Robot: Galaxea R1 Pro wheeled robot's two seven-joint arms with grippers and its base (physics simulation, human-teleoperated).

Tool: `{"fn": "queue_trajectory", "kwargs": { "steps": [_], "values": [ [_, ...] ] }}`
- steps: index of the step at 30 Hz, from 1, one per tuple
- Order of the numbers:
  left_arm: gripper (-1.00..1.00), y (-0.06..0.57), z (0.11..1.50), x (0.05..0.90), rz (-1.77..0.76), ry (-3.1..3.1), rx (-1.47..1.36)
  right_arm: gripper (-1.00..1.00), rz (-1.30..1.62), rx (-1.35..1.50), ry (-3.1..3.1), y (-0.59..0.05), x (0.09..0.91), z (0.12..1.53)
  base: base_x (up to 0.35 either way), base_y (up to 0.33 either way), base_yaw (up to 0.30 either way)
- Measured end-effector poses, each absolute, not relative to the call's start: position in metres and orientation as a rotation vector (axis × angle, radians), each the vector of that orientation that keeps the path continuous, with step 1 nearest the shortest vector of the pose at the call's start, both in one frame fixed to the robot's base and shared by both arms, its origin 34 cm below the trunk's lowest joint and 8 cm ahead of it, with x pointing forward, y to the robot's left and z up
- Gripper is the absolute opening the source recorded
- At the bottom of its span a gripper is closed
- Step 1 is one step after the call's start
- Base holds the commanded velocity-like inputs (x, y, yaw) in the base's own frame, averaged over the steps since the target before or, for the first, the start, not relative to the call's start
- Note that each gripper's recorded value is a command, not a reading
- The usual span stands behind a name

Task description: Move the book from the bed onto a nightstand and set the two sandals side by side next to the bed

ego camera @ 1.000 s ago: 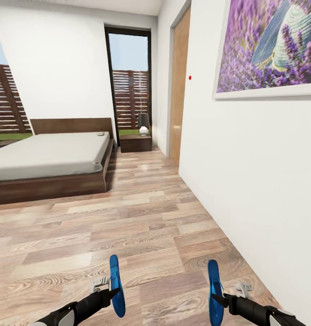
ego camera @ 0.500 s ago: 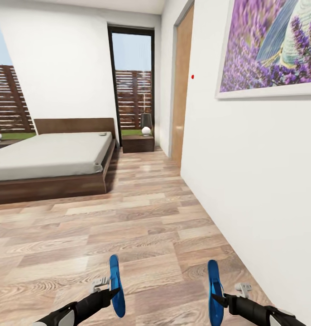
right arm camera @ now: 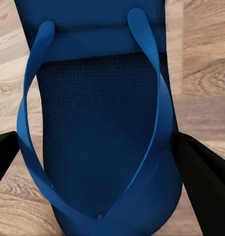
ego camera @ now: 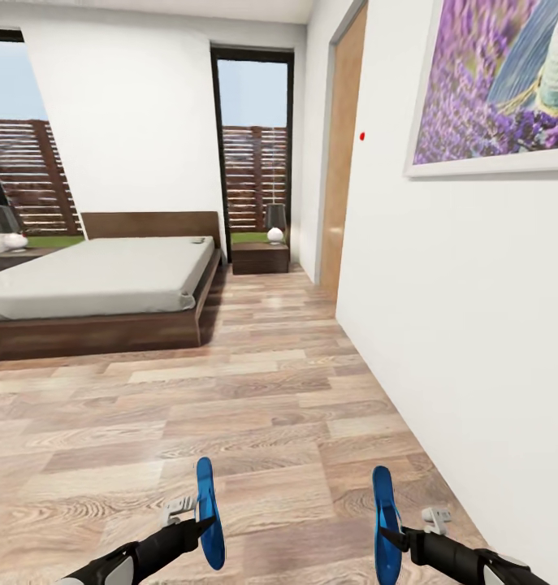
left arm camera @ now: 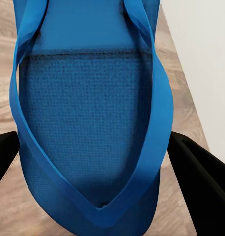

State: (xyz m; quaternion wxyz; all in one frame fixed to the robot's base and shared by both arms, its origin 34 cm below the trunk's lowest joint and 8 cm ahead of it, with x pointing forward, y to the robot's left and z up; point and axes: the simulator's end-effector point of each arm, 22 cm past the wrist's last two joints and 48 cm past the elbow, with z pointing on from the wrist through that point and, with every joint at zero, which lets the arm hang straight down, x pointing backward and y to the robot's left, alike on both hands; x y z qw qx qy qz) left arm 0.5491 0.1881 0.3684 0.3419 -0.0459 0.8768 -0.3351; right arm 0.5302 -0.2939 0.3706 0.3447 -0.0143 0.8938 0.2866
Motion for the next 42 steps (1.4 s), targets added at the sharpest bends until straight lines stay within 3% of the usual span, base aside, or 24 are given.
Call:
{"fn": "queue_trajectory", "kwargs": {
  "steps": [8, 17, 26, 42],
  "values": [
    [-1.00, 0.188, 0.368, 0.549, -0.870, 2.281, -0.120, -1.00, 0.745, -0.039, 2.321, -0.294, 0.530, 0.371, 0.167, -0.038, 0.169],
    [-1.00, 0.188, 0.368, 0.548, -0.871, 2.281, -0.118, -1.00, 0.746, -0.038, 2.321, -0.294, 0.530, 0.371, 0.301, -0.075, 0.011],
    [-1.00, 0.188, 0.368, 0.548, -0.872, 2.282, -0.119, -1.00, 0.748, -0.036, 2.320, -0.293, 0.530, 0.371, 0.099, -0.012, 0.000],
    [-1.00, 0.187, 0.368, 0.548, -0.873, 2.283, -0.121, -1.00, 0.807, -0.020, 2.350, -0.282, 0.512, 0.362, 0.315, 0.000, 0.000]
  ]
}}
